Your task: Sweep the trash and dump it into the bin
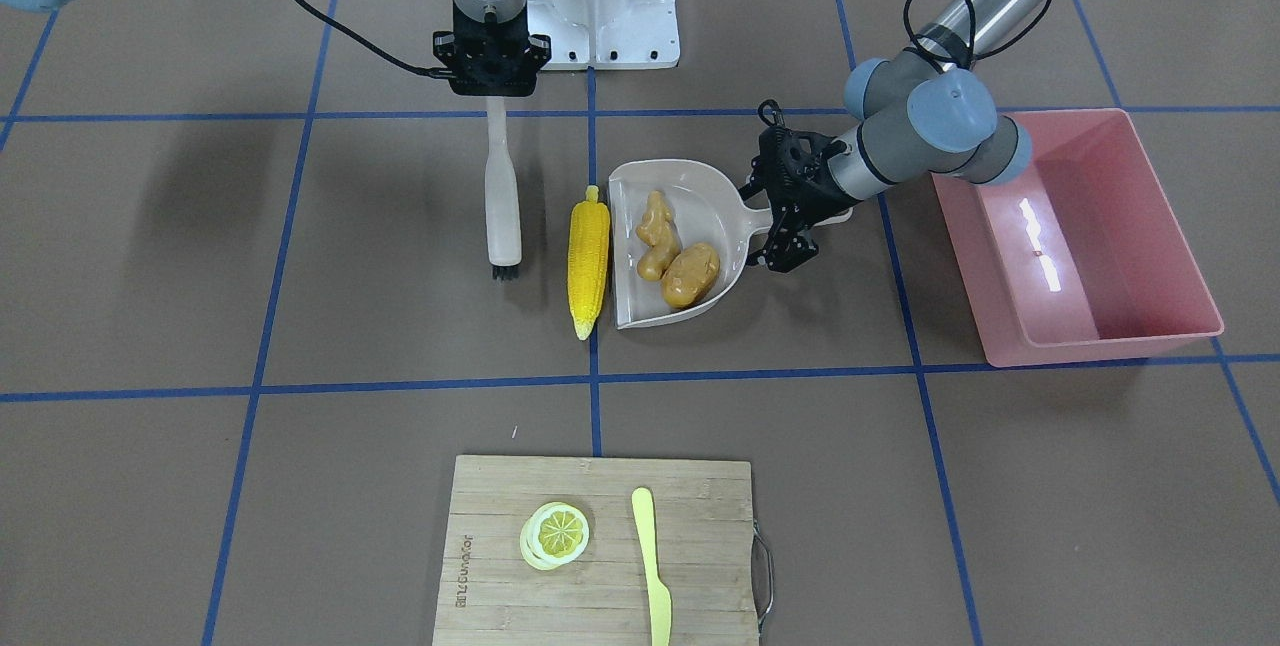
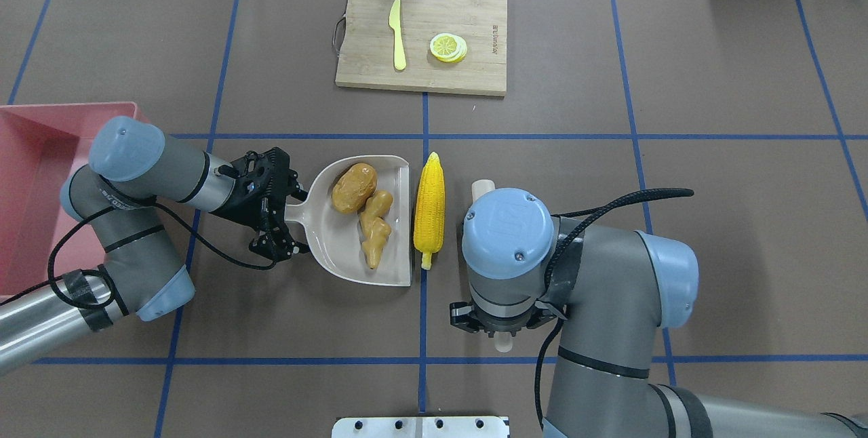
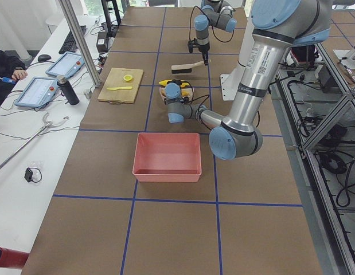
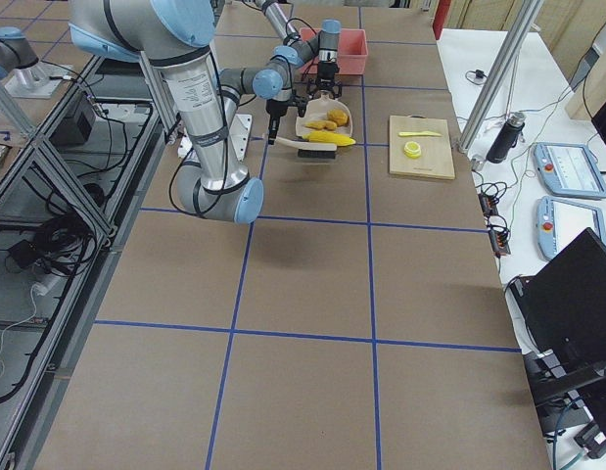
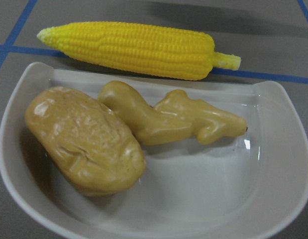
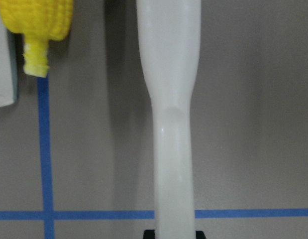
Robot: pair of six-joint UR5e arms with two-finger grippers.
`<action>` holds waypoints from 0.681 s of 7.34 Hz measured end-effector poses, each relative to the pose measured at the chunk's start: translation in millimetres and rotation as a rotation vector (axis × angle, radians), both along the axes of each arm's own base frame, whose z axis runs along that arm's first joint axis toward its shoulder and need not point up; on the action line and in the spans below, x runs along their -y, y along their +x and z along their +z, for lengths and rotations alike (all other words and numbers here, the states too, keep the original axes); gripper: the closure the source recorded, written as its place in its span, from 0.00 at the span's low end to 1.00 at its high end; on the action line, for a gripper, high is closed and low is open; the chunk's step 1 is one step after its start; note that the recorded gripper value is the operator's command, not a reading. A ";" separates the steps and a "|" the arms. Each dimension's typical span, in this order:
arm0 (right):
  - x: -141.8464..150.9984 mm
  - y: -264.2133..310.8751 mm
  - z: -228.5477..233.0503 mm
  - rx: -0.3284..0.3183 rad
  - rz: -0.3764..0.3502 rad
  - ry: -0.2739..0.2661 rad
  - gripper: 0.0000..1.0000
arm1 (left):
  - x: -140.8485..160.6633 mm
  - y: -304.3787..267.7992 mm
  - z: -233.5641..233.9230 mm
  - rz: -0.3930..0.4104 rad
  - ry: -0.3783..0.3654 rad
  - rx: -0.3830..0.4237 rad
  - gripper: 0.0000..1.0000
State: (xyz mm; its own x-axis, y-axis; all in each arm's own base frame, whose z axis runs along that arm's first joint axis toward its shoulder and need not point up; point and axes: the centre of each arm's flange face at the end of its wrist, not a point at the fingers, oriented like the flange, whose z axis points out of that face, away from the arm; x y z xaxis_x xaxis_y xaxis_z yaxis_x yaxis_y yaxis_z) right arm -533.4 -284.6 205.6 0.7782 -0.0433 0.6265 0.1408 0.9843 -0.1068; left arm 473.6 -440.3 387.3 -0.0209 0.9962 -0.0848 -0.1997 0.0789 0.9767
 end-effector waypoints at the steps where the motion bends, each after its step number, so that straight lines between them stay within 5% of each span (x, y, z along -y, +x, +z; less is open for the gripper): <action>1: 4.3 -12.7 -8.1 0.018 0.009 0.000 1.00 | 0.1 0.1 0.1 0.000 0.000 0.001 0.02; 5: 16.0 -51.8 -18.8 0.062 0.025 -0.001 1.00 | -0.3 0.7 0.2 0.001 -0.001 0.002 0.02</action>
